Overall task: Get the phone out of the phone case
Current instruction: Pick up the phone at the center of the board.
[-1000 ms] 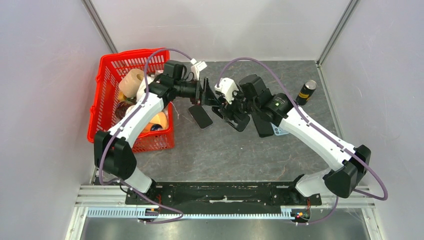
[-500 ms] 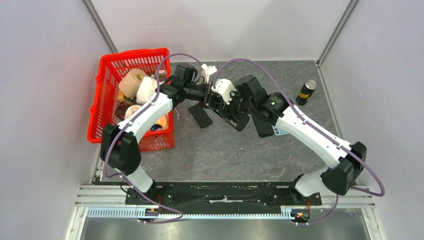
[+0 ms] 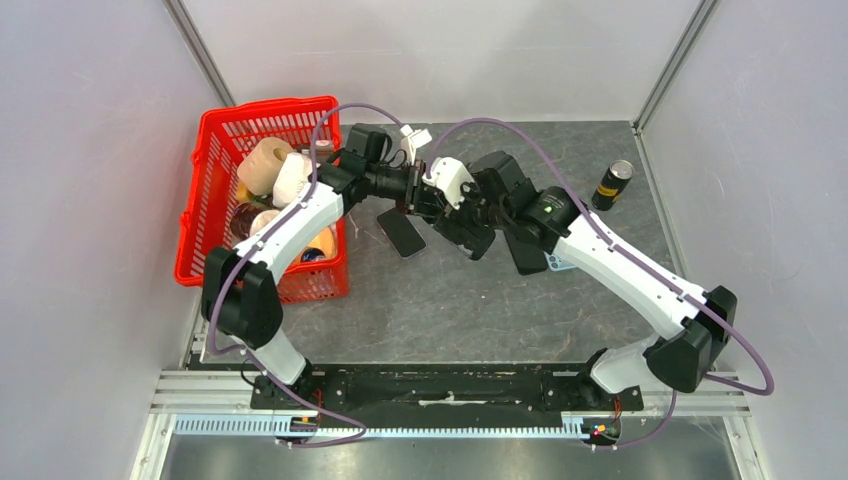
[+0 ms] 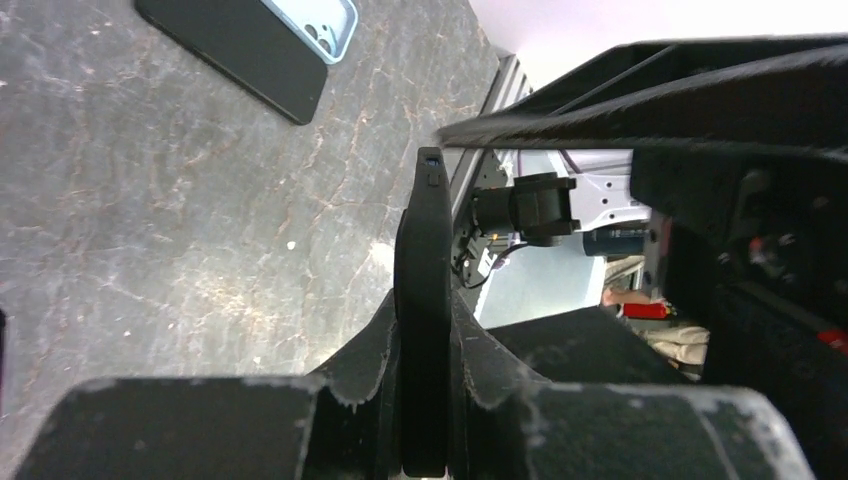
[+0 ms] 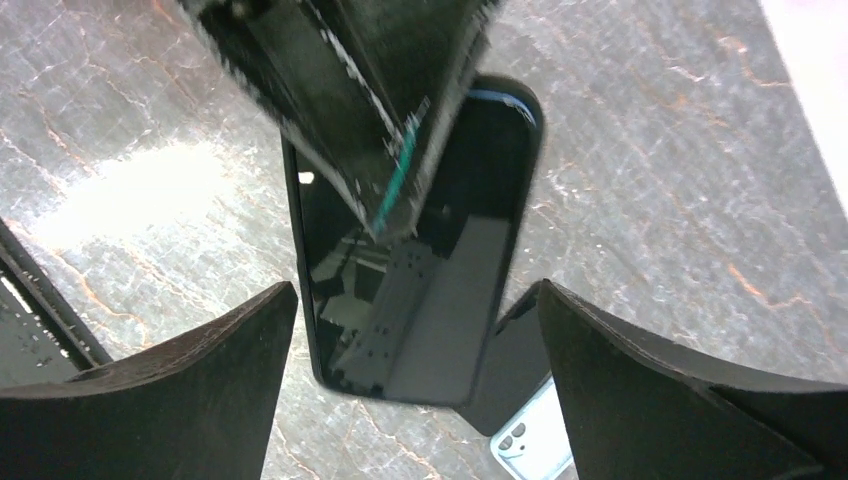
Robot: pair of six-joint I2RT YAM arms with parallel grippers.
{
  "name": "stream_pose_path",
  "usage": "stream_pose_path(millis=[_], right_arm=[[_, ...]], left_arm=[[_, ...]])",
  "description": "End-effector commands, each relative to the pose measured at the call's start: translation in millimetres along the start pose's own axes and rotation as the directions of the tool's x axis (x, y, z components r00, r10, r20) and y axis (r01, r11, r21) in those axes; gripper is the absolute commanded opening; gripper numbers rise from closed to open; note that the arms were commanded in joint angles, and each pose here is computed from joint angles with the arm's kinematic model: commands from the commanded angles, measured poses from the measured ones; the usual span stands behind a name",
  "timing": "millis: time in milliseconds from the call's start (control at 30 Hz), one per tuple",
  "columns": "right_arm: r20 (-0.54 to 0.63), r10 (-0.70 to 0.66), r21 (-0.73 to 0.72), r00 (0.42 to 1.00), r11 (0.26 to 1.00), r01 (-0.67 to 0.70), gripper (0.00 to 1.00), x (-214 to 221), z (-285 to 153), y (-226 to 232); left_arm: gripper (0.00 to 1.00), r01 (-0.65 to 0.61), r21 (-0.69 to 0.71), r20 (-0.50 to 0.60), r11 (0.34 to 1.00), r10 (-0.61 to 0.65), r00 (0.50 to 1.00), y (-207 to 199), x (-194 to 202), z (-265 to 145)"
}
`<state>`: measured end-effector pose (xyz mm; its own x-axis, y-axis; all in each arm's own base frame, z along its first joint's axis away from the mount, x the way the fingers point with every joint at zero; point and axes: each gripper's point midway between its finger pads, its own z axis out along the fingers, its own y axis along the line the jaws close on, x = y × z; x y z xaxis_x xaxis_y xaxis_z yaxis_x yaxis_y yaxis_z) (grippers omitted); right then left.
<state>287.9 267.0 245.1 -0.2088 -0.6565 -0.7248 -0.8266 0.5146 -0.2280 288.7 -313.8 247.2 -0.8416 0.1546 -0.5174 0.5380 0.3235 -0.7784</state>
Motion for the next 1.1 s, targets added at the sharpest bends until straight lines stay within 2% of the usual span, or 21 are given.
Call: stream_pose_path(millis=[0,100,200,333,467,633,833,1067], right_arm=[[0.111,-0.020,0.114,0.994,0.993,0.007,0.97,-22,-39,-21],[0.151,0.018,0.184,0.988,0.982,-0.046,0.97,-23,-55,-34],[0.180,0.039,0.193,0.983,0.978,-0.075,0.97,-23,-67,-39],[0.197,0.051,0.035,0.979,0.998,-0.060,0.97,-22,-76,-16],[0.208,0.090,-0.165,0.974,0.985,-0.056,0.93,-20,-88,13],[0.221,0.111,-0.300,0.969,0.953,-0.041,0.90,-24,-94,31],[0.229,0.118,-0.506,0.966,0.863,0.015,0.85,-31,-98,63],[0.197,0.171,-0.615,0.965,0.788,-0.014,0.80,-38,-87,76]], left_arm=[[0.02,-0.244,0.024,0.073,0.970,0.241,0.968,-28,-24,-35],[0.02,-0.334,-0.008,0.092,0.943,0.333,0.938,-33,-29,-53],[0.02,-0.422,-0.018,0.083,0.907,0.422,0.903,-42,-25,-67],[0.02,-0.584,-0.004,0.077,0.812,0.582,0.809,-63,-13,-84],[0.02,-0.711,0.002,0.098,0.703,0.708,0.700,-82,7,-99],[0.02,-0.773,0.006,0.140,0.634,0.765,0.629,-99,30,-110],[0.02,-0.795,-0.013,0.186,0.606,0.783,0.594,-103,42,-112],[0.02,-0.782,-0.007,0.225,0.624,0.762,0.607,-106,34,-106]])
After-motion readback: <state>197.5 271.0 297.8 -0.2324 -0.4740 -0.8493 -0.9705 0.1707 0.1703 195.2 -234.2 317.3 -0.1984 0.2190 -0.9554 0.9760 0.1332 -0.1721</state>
